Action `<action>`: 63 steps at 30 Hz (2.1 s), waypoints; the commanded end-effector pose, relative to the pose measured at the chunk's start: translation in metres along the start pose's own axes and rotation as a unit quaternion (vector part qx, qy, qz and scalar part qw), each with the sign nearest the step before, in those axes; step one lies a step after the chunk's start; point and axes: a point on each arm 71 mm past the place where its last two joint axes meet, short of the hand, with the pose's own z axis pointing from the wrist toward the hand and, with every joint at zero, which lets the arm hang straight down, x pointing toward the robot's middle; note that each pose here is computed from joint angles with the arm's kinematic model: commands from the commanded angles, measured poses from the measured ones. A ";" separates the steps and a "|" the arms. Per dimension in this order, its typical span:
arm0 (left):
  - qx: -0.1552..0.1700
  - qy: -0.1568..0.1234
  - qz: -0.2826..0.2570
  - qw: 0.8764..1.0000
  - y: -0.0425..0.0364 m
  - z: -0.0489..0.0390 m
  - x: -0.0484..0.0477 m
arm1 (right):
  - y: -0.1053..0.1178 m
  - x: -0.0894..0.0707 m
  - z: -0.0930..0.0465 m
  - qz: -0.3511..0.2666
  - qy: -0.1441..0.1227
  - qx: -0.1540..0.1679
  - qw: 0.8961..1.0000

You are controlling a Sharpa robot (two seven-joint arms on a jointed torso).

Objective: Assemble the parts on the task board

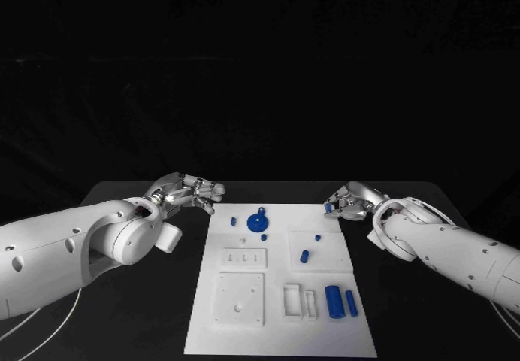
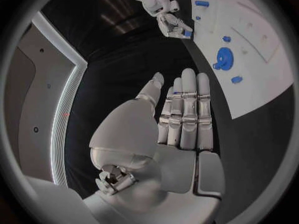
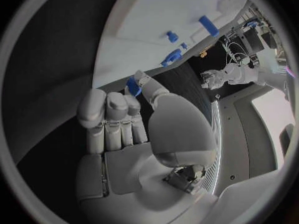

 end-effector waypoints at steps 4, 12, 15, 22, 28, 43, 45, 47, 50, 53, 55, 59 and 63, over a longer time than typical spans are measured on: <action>-0.046 0.041 0.030 0.998 0.0011 0.0088 0.0138 | 0.024 -0.005 0.004 -0.050 0.013 0.031 0.998; -0.087 0.040 0.077 0.992 -0.0087 0.0271 0.0302 | 0.079 0.002 0.003 -0.081 0.018 -0.020 0.996; -0.091 0.027 0.098 0.991 -0.0123 0.0327 0.0392 | 0.100 0.009 0.001 -0.089 0.017 -0.034 0.995; -0.117 0.040 0.109 0.986 -0.0129 0.0413 0.0574 | 0.132 0.025 -0.001 -0.093 0.020 -0.053 0.994; -0.138 0.051 0.114 0.983 -0.0103 0.0446 0.0665 | 0.150 0.033 -0.002 -0.089 0.023 -0.069 0.993; -0.167 0.059 0.131 0.976 -0.0052 0.0475 0.0757 | 0.174 0.042 -0.006 -0.083 0.026 -0.092 0.992; -0.167 0.061 0.130 0.975 -0.0048 0.0477 0.0768 | 0.176 0.043 -0.006 -0.083 0.029 -0.095 0.992; -0.167 0.063 0.130 0.975 -0.0045 0.0477 0.0778 | 0.177 0.044 -0.006 -0.084 0.032 -0.096 0.991; -0.164 0.069 0.141 0.974 -0.0046 0.0479 0.0795 | 0.176 0.047 -0.007 -0.087 0.038 -0.095 0.991; -0.164 0.075 0.146 0.973 -0.0045 0.0478 0.0813 | 0.176 0.049 -0.008 -0.089 0.042 -0.095 0.991; -0.164 0.078 0.148 0.972 -0.0045 0.0478 0.0822 | 0.176 0.049 -0.008 -0.089 0.044 -0.094 0.991; -0.165 0.082 0.147 0.972 -0.0045 0.0478 0.0840 | 0.177 0.051 -0.008 -0.090 0.046 -0.095 0.990; -0.166 0.085 0.141 0.972 -0.0046 0.0477 0.0858 | 0.178 0.053 -0.009 -0.091 0.049 -0.096 0.990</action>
